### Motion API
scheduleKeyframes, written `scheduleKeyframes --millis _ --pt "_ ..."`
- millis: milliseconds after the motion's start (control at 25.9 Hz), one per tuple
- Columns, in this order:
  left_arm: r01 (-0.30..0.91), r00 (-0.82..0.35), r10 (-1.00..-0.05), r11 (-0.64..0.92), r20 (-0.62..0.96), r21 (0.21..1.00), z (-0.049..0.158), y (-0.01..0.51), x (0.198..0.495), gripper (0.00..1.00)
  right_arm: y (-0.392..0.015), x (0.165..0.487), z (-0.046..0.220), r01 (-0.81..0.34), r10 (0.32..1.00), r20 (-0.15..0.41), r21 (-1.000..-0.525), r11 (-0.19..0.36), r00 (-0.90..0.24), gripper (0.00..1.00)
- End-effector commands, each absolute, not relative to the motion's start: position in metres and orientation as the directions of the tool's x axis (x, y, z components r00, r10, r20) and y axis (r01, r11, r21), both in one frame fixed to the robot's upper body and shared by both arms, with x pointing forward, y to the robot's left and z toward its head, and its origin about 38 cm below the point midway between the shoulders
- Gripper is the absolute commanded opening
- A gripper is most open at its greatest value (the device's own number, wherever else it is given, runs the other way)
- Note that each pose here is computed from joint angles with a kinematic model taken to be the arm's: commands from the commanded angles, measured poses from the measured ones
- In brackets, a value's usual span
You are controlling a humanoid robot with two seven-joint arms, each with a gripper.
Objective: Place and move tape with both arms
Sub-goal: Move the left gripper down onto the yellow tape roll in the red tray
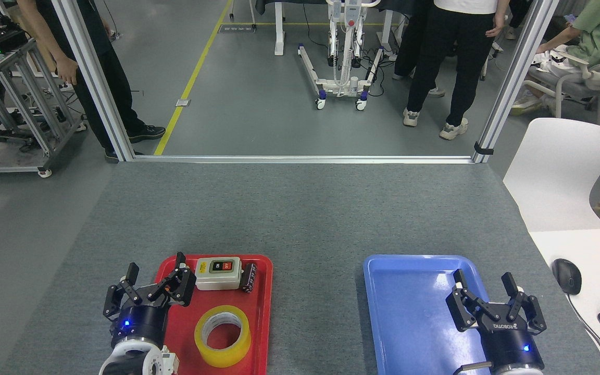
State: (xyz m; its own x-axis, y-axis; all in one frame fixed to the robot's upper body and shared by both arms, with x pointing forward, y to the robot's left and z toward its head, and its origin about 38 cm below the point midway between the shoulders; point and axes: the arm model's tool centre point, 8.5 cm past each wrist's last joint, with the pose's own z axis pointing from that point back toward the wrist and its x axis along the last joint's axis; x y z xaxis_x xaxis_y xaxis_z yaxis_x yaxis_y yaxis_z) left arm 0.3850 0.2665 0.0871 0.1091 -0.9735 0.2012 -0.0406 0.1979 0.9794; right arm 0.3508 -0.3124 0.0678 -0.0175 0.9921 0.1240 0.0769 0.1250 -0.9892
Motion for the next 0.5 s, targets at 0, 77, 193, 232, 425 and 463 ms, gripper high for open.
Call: scheduleKeyframes --millis 0,77,193,232,425,463 --pt "-0.040 0.110 -0.973 0.198 0.201 0.979 0.087 0.267 0.385 0.99 -0.310 0.351 0.067 0.072 0.992 0.124 -0.989 0.125 -0.020 1.00" --pt "-0.042 0.109 -0.974 0.196 0.200 0.980 0.087 0.267 0.385 0.99 -0.310 0.351 0.067 0.073 0.993 0.120 -0.990 0.121 -0.019 1.00" --pt "-0.042 0.111 -0.973 0.198 0.201 0.979 0.087 0.267 0.385 0.99 -0.309 0.352 0.066 0.065 0.994 0.110 -0.992 0.111 -0.020 1.00" --pt "-0.042 0.111 -0.973 0.198 0.201 0.979 0.087 0.267 0.385 0.99 -0.308 0.352 0.065 0.062 0.995 0.099 -0.993 0.100 -0.020 1.00" --pt "-0.043 0.106 -0.975 0.193 0.196 0.980 0.088 0.267 0.384 0.99 -0.300 0.353 0.061 0.032 0.999 0.045 -0.998 0.045 -0.022 1.00" --pt "-0.052 0.104 -0.975 0.192 0.197 0.980 0.091 0.267 0.384 0.99 -0.299 0.353 0.060 0.027 0.999 0.026 -0.999 0.027 -0.019 1.00"
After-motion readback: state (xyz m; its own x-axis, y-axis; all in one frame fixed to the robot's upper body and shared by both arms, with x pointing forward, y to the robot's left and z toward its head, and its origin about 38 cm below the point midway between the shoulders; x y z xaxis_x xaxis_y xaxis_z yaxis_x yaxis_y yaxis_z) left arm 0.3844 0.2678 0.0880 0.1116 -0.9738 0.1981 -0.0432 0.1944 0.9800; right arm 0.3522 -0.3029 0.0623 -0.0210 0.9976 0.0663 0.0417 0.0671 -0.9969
